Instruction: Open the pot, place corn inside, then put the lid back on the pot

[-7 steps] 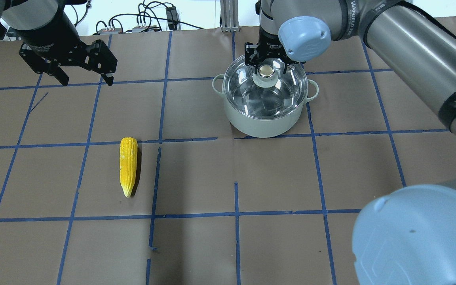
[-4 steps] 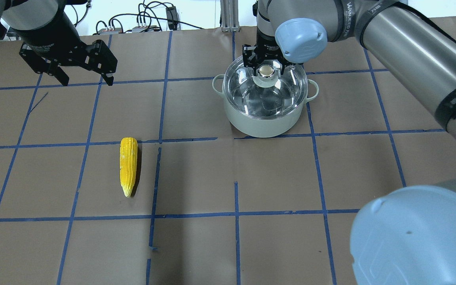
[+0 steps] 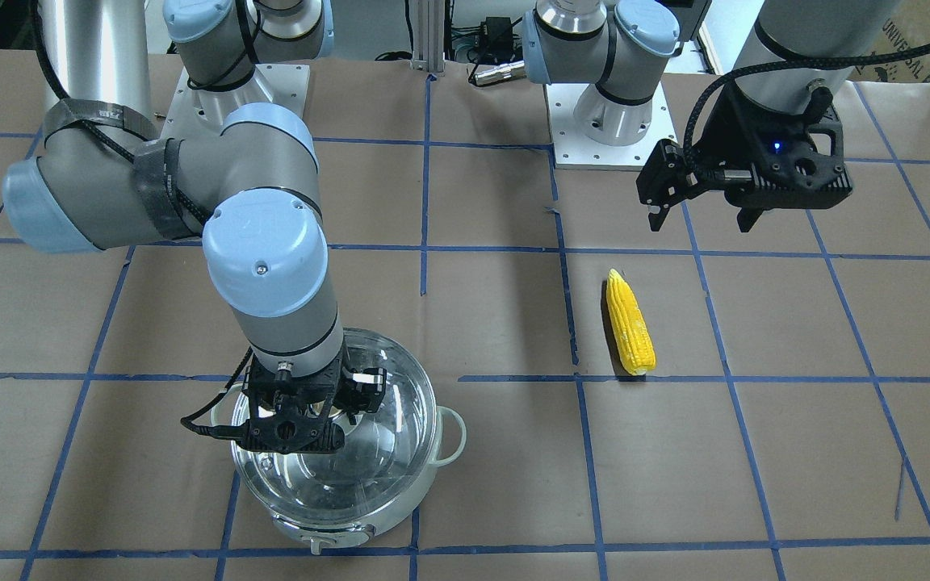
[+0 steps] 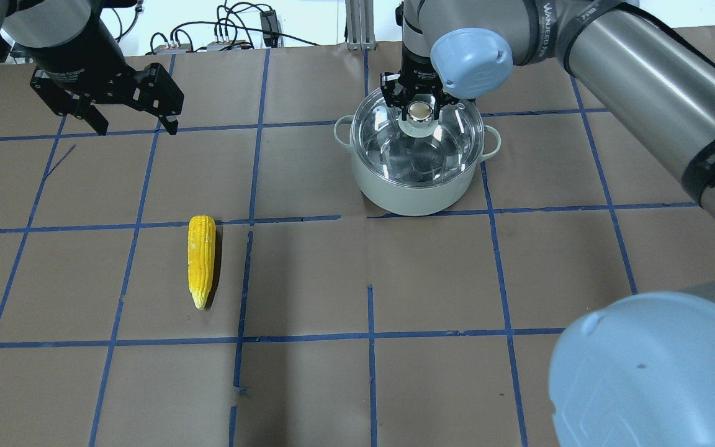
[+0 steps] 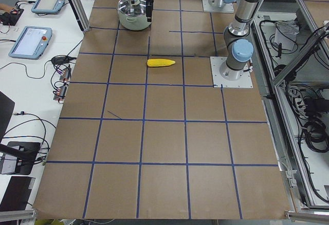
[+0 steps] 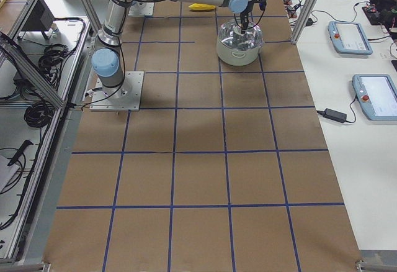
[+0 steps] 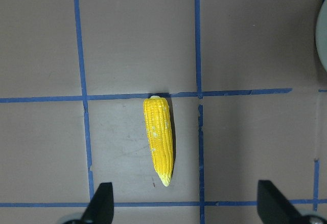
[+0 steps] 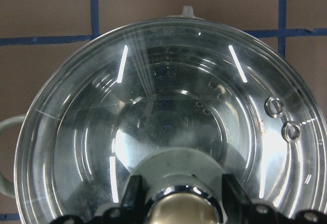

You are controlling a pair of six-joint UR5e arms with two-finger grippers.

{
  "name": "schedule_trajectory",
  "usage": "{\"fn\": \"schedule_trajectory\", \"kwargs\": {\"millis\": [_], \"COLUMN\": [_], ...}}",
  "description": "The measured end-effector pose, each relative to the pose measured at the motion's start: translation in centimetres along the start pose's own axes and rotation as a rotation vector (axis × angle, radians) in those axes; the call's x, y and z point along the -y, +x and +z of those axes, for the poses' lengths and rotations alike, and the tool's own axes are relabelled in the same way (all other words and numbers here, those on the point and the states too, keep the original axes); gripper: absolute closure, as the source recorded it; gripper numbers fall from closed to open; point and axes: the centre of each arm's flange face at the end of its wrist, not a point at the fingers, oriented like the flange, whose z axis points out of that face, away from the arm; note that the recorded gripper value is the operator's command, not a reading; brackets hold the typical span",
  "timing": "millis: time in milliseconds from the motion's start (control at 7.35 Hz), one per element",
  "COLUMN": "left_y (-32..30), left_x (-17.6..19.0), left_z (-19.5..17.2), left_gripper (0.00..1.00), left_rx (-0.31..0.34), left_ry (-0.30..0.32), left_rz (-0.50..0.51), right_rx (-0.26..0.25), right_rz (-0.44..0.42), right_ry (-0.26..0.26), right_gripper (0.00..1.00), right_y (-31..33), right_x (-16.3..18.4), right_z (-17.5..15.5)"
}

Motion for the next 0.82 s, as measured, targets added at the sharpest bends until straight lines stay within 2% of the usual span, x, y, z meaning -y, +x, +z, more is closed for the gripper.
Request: {"fn": "schedule_trajectory", "kwargs": {"millis": [544,816], "left_y": [0.0,-0.3], "left_x": [-0.1,-0.3], "left_z": [-0.2,-1.0], "left_gripper": [0.0,0.0], "left_rx": [0.001,0.002], "left_ry": [0.003,0.005], "left_rz": [0.0,-0.003], "right_rx": [0.001,-0.001], "right_rz": [-0.001,-0.002], "right_ry": [-0.002,-0.019], "right_gripper": [0.5,0.52], "right_y": [0.0,-0.1], "right_x": [-0.1,0.3], "right_z": [-0.3,-2.0]}}
